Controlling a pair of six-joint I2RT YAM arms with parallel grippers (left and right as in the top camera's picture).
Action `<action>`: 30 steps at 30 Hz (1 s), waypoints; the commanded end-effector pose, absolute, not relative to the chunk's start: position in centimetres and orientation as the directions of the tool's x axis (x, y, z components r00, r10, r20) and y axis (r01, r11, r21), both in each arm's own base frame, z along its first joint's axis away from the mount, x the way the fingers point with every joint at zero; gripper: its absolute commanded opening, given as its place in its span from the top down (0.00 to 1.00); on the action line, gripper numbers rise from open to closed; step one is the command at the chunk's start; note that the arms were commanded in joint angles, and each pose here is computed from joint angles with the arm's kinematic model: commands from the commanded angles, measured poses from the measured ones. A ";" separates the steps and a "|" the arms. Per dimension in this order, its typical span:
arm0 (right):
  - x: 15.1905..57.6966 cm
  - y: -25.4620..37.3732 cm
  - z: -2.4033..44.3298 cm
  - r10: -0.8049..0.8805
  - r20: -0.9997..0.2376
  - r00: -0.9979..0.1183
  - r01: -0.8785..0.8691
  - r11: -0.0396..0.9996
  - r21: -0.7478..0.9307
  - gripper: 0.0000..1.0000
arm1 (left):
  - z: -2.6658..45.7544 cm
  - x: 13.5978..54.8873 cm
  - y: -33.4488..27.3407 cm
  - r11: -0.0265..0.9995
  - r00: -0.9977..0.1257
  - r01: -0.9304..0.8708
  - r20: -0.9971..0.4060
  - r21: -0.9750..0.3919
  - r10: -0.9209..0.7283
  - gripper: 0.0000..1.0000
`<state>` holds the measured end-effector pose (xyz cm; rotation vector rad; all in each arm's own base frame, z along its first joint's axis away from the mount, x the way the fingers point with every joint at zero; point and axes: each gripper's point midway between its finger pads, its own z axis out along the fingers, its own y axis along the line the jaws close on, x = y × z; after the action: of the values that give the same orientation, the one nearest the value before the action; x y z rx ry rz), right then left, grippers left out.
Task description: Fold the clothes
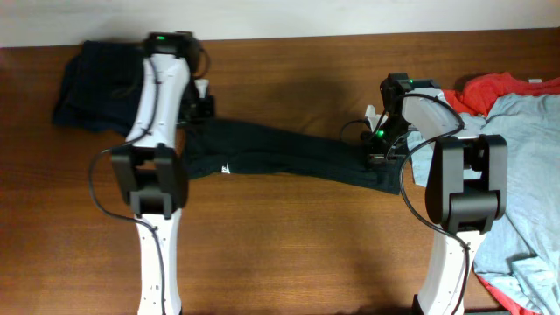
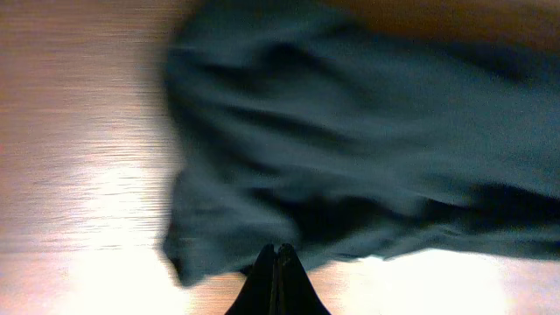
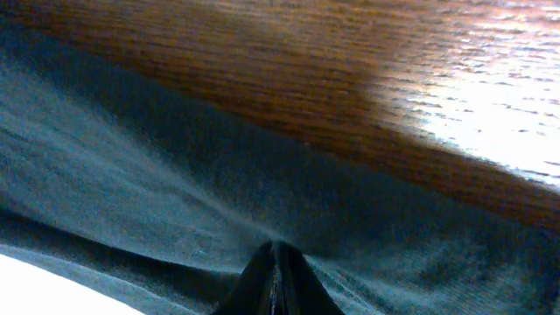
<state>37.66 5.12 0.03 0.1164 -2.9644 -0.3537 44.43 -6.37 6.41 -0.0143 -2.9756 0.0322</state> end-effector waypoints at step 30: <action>37.3 5.1 -1.0 -0.101 0.153 -0.983 -0.063 0.971 0.231 0.89 | 6.6 37.2 -5.3 0.983 -0.947 0.026 0.321 0.182 -0.034 1.00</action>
<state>37.67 5.14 0.04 0.1163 -2.9646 -0.3554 37.85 -6.52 7.24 -0.0596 -2.8289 -0.1624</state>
